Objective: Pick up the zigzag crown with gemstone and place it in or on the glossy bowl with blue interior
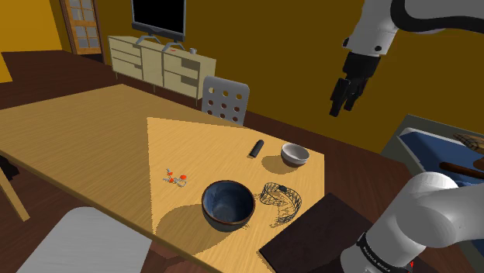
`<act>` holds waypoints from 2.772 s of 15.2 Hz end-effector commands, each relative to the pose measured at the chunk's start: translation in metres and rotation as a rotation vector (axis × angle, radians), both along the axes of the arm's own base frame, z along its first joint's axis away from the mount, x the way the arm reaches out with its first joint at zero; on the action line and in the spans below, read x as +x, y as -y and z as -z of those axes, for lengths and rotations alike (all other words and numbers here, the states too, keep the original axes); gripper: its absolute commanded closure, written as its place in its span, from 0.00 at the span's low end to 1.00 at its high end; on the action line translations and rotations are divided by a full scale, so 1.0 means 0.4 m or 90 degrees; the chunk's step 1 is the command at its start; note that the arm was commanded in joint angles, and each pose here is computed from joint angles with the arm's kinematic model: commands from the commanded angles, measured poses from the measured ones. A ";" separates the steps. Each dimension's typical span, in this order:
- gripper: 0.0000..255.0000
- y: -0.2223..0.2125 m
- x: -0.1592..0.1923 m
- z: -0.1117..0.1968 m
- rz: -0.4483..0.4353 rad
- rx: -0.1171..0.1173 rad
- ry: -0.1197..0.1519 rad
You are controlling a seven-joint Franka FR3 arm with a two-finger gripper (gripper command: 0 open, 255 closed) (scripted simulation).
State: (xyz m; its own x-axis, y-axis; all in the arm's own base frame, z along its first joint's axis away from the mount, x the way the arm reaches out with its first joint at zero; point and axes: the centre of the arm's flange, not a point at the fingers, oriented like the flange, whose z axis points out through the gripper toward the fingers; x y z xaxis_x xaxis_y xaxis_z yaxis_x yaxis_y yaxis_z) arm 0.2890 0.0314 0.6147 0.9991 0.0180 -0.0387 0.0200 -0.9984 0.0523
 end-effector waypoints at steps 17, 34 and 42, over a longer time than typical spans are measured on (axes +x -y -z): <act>0.00 0.069 0.124 0.511 0.006 0.002 -0.010; 0.00 0.133 0.230 1.015 0.011 0.005 -0.020; 0.00 0.136 0.225 1.089 0.011 0.005 -0.020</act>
State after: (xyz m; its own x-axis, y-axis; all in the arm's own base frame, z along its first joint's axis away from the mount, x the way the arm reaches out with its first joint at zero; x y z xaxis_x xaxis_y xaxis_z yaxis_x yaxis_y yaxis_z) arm 0.3787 -0.0232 0.1798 0.9975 0.0010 -0.0706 0.0041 -0.9990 0.0445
